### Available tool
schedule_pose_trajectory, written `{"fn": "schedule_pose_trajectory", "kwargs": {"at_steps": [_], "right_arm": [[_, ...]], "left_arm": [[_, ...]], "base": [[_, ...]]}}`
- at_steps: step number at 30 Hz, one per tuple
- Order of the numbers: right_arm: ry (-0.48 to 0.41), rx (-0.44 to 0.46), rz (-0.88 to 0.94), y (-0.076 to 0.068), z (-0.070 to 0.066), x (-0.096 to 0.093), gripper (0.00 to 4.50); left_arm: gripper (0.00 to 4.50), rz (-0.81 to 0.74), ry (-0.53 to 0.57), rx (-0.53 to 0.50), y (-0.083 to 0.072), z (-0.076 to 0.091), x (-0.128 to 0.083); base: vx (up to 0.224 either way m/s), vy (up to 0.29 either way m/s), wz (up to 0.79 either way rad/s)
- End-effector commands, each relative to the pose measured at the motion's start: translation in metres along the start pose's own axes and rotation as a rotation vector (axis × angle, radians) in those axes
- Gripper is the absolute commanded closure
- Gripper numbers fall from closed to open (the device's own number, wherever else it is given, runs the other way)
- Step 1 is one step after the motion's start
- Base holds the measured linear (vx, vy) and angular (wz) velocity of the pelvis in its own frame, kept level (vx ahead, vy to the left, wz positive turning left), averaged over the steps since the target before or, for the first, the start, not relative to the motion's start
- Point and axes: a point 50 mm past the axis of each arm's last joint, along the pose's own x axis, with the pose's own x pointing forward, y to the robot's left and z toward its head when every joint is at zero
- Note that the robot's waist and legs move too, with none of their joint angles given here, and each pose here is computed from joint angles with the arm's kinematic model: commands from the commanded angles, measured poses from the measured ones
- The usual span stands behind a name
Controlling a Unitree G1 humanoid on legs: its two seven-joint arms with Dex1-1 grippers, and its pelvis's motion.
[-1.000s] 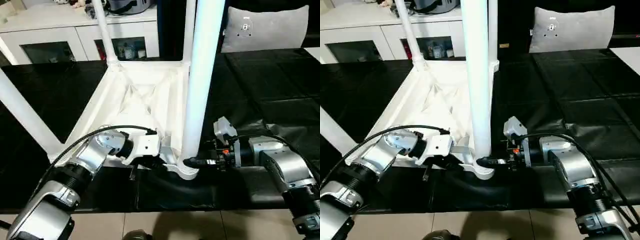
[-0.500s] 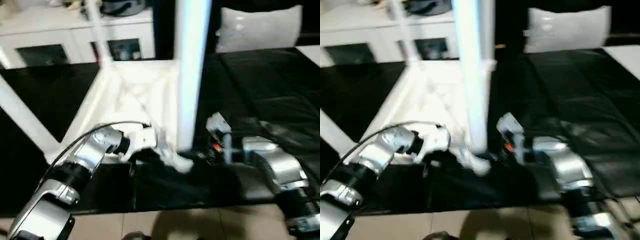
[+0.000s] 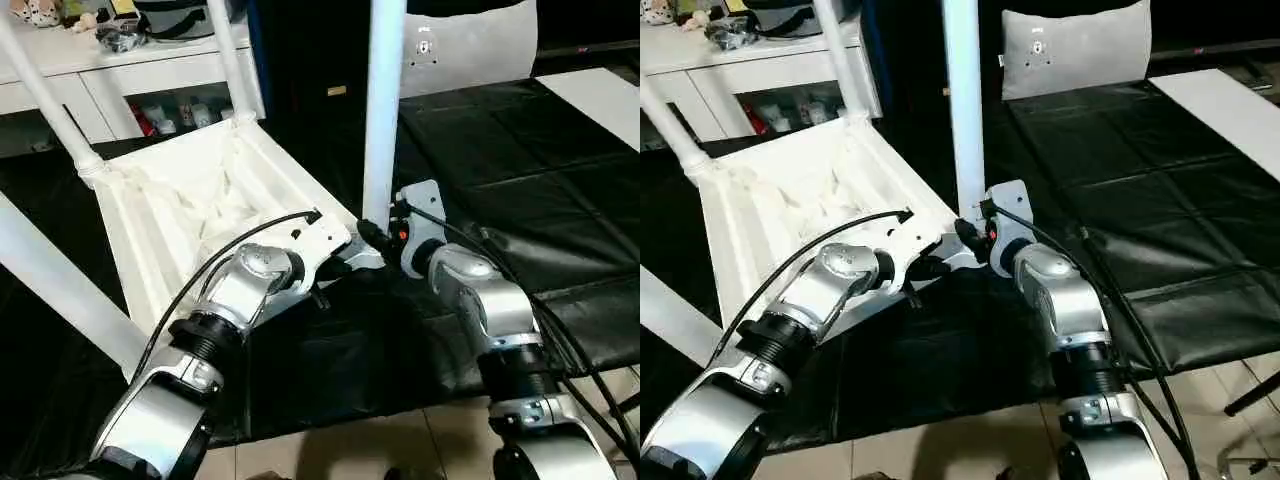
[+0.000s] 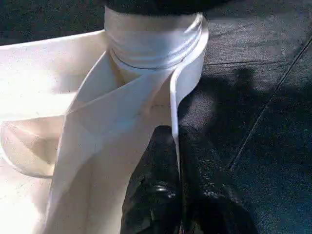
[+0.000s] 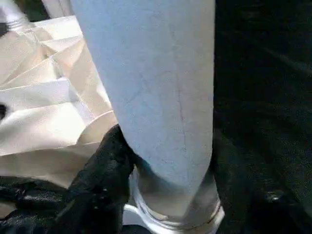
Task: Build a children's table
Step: Rotate leg to tighten
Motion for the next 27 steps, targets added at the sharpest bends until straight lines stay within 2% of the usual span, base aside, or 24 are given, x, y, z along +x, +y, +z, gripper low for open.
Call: {"fn": "schedule_pose_trajectory", "kwargs": {"at_steps": [1, 6, 8, 11, 12, 15, 19, 23, 25, 27], "right_arm": [[-0.004, 0.005, 0.08, 0.011, -0.004, 0.001, 1.62], [-0.027, -0.026, 0.135, -0.005, -0.006, -0.014, 1.06], [-0.03, -0.052, 0.169, -0.011, -0.005, -0.02, 0.98], [-0.029, -0.115, 0.267, -0.025, -0.003, -0.036, 0.74], [-0.031, -0.135, 0.308, -0.028, -0.002, -0.041, 0.54], [-0.003, -0.201, 0.385, -0.033, -0.001, -0.049, 0.3], [0.057, -0.28, 0.526, -0.035, -0.001, -0.056, 0.3], [0.066, -0.266, 0.618, -0.032, 0.0, -0.058, 0.3], [0.08, -0.261, 0.696, -0.028, -0.001, -0.059, 0.64], [0.09, -0.257, 0.724, -0.028, -0.002, -0.059, 0.74]], "left_arm": [[4.5, -0.016, -0.084, 0.078, 0.001, 0.021, -0.004], [4.5, -0.053, -0.054, 0.137, 0.005, 0.012, -0.011], [4.5, -0.069, -0.051, 0.149, 0.006, 0.009, -0.013], [4.5, -0.149, -0.044, 0.204, 0.006, 0.003, -0.02], [4.5, -0.182, -0.037, 0.232, 0.006, 0.0, -0.023], [4.5, -0.257, -0.032, 0.283, 0.004, -0.005, -0.028], [4.5, -0.393, -0.016, 0.363, -0.003, -0.013, -0.036], [4.5, -0.459, 0.001, 0.394, -0.007, -0.019, -0.04], [4.5, -0.515, 0.038, 0.431, -0.011, -0.026, -0.045], [4.5, -0.527, 0.043, 0.445, -0.012, -0.027, -0.047]], "base": [[0.0, 0.0, 0.0], [0.0, 0.0, 0.0], [0.0, 0.0, 0.0], [0.0, 0.0, 0.0], [0.0, 0.0, 0.0], [0.0, 0.0, 0.0], [0.0, 0.0, 0.0], [0.0, 0.0, 0.0], [0.0, 0.0, 0.0], [0.0, 0.0, 0.0]]}}
